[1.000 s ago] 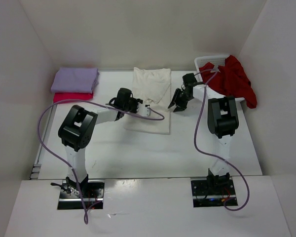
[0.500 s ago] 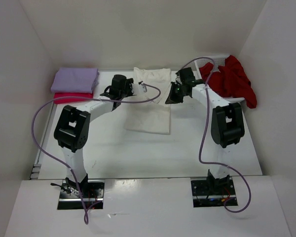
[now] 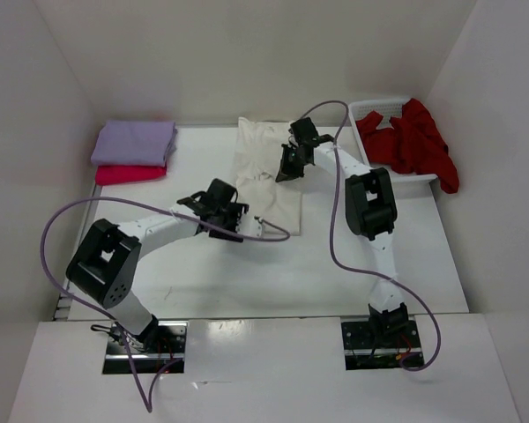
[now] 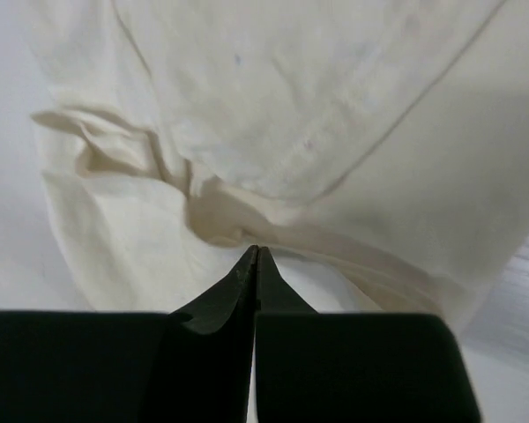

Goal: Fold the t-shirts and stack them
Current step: Fold the folded rectangular tshirt in 1/3 of the way, then grab one side of the 2/3 rectangular tshirt with both arms

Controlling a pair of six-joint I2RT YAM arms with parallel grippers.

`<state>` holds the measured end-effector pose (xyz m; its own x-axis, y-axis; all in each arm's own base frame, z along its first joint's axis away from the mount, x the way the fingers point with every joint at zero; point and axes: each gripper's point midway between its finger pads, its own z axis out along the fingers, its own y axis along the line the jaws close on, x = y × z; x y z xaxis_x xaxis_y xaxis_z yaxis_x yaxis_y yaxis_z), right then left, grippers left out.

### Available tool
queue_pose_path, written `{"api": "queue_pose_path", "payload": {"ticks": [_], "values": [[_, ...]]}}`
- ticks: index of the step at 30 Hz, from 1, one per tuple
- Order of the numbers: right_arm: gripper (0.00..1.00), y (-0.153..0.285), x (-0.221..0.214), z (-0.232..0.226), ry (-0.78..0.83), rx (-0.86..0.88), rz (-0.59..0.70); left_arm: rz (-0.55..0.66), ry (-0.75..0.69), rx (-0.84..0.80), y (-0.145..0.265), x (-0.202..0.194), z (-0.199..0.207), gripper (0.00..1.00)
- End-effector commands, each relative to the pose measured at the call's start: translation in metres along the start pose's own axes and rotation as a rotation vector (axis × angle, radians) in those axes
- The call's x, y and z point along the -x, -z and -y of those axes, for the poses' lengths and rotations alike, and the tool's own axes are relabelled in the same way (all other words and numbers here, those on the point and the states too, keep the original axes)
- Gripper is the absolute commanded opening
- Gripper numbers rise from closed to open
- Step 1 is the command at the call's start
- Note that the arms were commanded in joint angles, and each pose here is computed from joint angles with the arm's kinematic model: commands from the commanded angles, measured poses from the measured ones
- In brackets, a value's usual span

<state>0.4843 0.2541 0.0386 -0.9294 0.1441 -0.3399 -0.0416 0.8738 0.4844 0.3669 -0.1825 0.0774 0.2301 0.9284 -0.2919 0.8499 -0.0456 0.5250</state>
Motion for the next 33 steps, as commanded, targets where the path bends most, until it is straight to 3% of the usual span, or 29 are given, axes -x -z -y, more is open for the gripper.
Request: {"api": "queue_pose_path", "payload": {"ticks": [1, 7, 9, 11, 12, 14, 18, 21, 23, 27, 33], "values": [[0.0, 0.013, 0.033, 0.0, 0.033, -0.057, 0.084, 0.028, -0.128, -0.104, 0.002, 0.003, 0.038, 0.69], [0.0, 0.016, 0.02, 0.021, 0.018, -0.124, 0.059, -0.02, -0.176, -0.092, -0.032, -0.006, 0.036, 0.73], [0.01, 0.04, 0.027, 0.027, 0.002, -0.121, 0.099, -0.021, -0.205, -0.099, -0.033, -0.005, 0.033, 0.73], [0.09, 0.071, 0.034, 0.017, 0.009, -0.101, 0.15, -0.023, -0.231, -0.08, -0.037, -0.006, 0.03, 0.74], [0.23, 0.075, 0.023, 0.026, -0.005, -0.115, 0.133, -0.018, -0.25, -0.081, -0.039, -0.004, 0.034, 0.74], [0.39, 0.087, 0.013, 0.027, 0.003, -0.117, 0.129, -0.031, -0.262, -0.078, -0.041, -0.007, 0.033, 0.74], [0.59, 0.112, -0.038, 0.036, -0.022, -0.121, 0.071, -0.031, -0.278, -0.098, -0.045, -0.006, 0.04, 0.52], [0.64, 0.119, -0.079, 0.044, -0.08, -0.115, 0.005, -0.026, -0.277, -0.119, -0.045, -0.008, 0.047, 0.24], [0.69, 0.115, -0.112, 0.053, -0.113, -0.133, -0.061, -0.017, -0.253, -0.122, -0.046, -0.006, 0.049, 0.12], [0.7, 0.103, -0.148, 0.048, -0.2, -0.057, -0.131, 0.002, -0.252, -0.107, -0.047, 0.001, 0.047, 0.06], [0.71, 0.081, -0.147, 0.043, -0.215, -0.019, -0.156, 0.001, -0.243, -0.107, -0.047, 0.001, 0.048, 0.02]]}}
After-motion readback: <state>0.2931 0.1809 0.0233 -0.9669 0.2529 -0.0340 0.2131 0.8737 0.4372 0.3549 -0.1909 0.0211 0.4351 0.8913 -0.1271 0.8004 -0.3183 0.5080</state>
